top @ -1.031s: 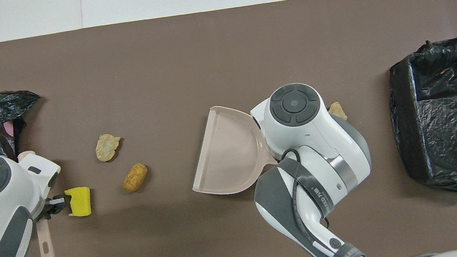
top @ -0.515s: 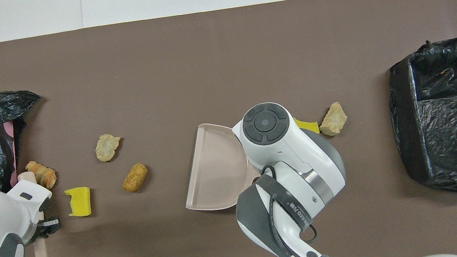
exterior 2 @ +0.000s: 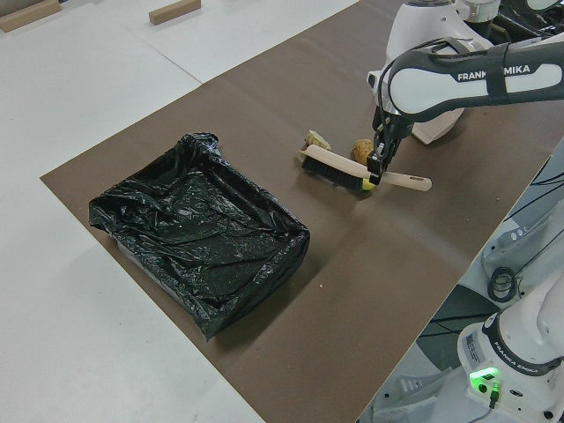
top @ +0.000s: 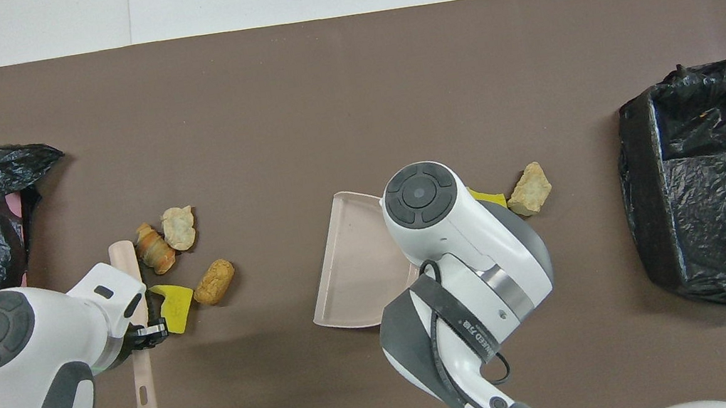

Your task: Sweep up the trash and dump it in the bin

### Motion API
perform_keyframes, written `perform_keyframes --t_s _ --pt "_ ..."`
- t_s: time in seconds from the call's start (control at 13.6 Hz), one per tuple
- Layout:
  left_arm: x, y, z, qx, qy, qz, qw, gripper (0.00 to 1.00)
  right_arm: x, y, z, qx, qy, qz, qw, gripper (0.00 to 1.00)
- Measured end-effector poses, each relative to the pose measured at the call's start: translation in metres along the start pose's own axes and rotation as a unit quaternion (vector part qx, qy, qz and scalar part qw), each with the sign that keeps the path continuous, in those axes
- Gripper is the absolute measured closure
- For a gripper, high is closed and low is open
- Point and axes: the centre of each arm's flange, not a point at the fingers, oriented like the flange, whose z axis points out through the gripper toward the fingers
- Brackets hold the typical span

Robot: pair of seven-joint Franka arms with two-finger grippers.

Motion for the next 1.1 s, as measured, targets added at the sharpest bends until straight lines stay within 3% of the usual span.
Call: perform_keyframes --t_s 0.22,0.44,0.74,1.1 --pt "0.014 -0.021 -0.015 -0.011 0.008 -0.020 1.000 0.75 0.005 -0.004 0.001 -0.004 0.004 0.034 0.999 0.69" --pt "0.028 -0.057 0.002 -0.020 0.017 -0.010 1.000 0.75 0.020 -0.020 0.010 -0.019 0.020 0.054 0.998 0.69" --pt "0.037 -0.040 0.035 -0.022 0.017 0.003 1.000 0.75 0.024 -0.022 0.014 -0.025 0.030 0.051 0.998 0.69" --pt "0.031 0.006 0.038 -0.045 0.025 0.010 0.999 0.75 0.032 -0.038 0.013 -0.026 0.022 0.036 0.999 0.69"
